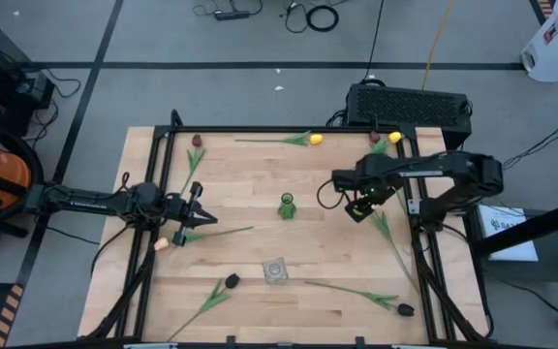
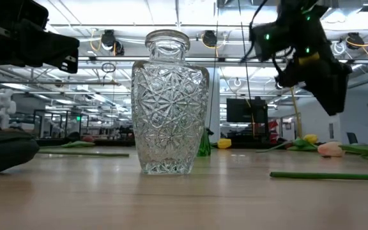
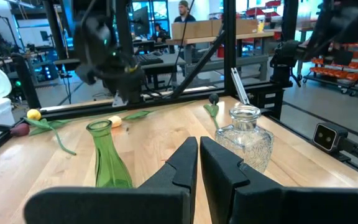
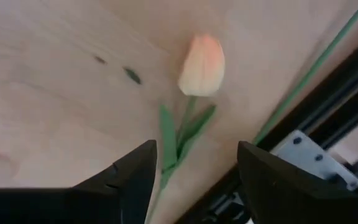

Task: Sort flowers into vase by color
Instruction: Put the right white flower into the green vase

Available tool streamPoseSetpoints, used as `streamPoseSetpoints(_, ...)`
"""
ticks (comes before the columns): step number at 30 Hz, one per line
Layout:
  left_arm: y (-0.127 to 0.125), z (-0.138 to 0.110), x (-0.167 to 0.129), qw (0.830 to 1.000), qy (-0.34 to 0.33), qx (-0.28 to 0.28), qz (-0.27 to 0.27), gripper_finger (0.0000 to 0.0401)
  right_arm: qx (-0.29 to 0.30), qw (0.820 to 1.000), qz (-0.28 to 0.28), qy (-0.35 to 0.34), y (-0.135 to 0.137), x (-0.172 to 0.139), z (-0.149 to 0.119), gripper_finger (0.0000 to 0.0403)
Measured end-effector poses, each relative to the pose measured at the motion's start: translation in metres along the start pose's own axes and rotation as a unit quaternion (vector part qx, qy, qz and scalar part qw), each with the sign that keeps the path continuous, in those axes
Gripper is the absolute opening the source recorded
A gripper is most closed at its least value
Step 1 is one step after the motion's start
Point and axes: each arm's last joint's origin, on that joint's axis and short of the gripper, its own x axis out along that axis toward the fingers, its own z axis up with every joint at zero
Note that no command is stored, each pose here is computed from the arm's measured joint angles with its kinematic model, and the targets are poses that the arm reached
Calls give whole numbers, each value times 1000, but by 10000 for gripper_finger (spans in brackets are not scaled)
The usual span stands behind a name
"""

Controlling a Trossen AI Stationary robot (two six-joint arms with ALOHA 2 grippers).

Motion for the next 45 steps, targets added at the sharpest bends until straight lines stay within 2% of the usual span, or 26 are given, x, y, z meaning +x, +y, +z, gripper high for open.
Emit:
streamPoseSetpoints(4, 0, 0, 0, 1000, 0, 0, 0, 29, 1, 999, -20, 44, 0, 21, 4, 215)
streamPoseSetpoints(7, 0, 0, 0, 1000, 0, 0, 0, 29, 9, 998, -6, 69, -1, 38, 2, 215)
streamPoseSetpoints(11, 0, 0, 0, 1000, 0, 0, 0, 29, 29, 996, 43, 69, -1, 59, -2, 215)
streamPoseSetpoints(20, 0, 0, 0, 1000, 0, 0, 0, 29, 39, 996, 55, 64, -4, 87, -7, 214)
streamPoseSetpoints(24, 0, 0, 0, 1000, 0, 0, 0, 29, 52, 995, 59, 67, -6, 94, -9, 189)
streamPoseSetpoints(34, 0, 0, 0, 1000, 0, 0, 0, 29, 49, 995, 68, 50, -7, 91, -10, 16)
streamPoseSetpoints(39, 0, 0, 0, 1000, 0, 0, 0, 29, 68, 995, 64, -42, -14, 74, -17, 6)
streamPoseSetpoints(42, 0, 0, 0, 1000, 0, 0, 0, 29, 87, 988, 94, -90, -17, 52, -25, 3)
streamPoseSetpoints(45, 0, 0, 0, 1000, 0, 0, 0, 29, 100, 972, 137, -165, -19, 21, -32, 2)
